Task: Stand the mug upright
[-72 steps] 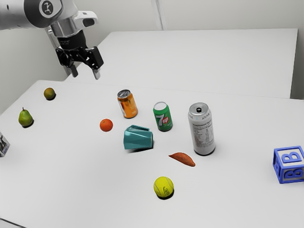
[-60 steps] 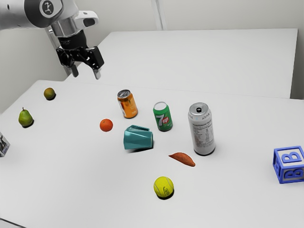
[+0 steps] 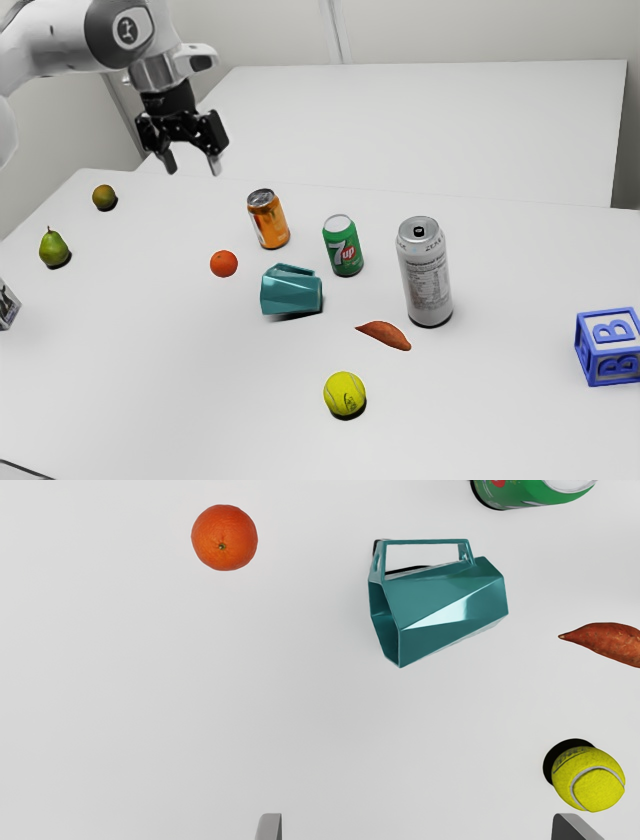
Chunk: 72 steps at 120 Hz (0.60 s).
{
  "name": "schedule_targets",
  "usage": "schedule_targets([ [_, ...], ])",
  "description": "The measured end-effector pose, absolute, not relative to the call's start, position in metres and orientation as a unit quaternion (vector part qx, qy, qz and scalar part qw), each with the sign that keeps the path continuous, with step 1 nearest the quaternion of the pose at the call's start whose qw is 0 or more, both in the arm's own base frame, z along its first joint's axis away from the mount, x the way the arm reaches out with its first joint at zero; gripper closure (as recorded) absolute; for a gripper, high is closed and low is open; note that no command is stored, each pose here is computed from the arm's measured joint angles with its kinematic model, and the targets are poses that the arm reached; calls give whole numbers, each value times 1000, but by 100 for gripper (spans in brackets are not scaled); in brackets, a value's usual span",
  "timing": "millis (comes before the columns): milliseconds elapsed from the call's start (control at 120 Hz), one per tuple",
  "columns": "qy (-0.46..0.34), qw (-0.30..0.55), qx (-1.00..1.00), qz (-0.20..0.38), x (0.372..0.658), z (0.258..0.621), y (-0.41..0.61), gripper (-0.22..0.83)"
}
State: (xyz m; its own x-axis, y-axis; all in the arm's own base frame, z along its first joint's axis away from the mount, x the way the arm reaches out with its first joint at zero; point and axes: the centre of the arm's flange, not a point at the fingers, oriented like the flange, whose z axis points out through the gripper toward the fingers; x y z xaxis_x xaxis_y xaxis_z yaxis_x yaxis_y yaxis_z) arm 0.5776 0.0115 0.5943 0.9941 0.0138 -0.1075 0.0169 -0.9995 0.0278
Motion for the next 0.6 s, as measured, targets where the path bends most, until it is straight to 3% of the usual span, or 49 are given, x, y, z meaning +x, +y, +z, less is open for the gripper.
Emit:
schedule_targets([
  [600,24,165,984,-67,578,451,34,2],
])
